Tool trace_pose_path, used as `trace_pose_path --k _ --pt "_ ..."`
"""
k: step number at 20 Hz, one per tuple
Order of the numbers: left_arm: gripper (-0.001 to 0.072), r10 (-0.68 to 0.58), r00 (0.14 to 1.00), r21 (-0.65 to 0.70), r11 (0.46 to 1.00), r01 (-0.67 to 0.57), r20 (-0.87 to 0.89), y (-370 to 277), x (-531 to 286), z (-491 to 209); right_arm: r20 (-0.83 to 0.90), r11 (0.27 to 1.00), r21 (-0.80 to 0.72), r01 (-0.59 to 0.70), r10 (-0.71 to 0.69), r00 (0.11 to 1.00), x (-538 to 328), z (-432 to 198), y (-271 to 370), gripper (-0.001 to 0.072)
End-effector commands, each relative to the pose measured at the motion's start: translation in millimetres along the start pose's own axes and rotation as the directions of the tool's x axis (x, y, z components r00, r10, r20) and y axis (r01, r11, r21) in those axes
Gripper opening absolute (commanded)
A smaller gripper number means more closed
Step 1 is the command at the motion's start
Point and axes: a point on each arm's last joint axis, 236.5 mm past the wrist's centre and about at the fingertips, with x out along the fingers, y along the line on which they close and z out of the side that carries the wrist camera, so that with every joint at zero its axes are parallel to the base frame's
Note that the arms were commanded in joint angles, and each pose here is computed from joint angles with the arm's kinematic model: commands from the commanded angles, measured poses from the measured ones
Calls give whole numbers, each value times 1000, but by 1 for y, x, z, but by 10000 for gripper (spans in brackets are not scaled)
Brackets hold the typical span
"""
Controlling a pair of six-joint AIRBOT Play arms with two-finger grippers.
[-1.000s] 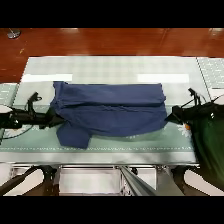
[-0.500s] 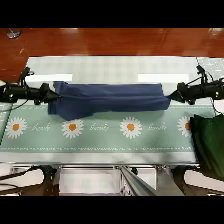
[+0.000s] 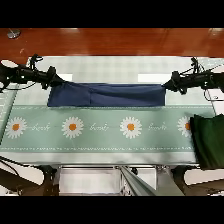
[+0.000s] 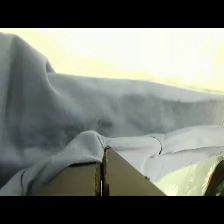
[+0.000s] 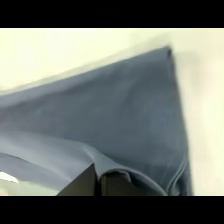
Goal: Fold the shirts.
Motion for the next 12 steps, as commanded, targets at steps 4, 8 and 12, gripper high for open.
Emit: trace_pose_path --k 4,8,12 --pt "703 22 994 -7 1000 -23 -106 18 -12 -10 -43 999 10 -36 36 998 7 3 -10 623" --pt "701 278 939 -119 945 -305 -202 104 -91 -34 -118 998 60 3 4 993 -31 -10 -44 623" --pt "701 269 963 -25 963 -269 25 103 -122 -26 -190 974 88 207 -188 964 -31 -27 -89 623"
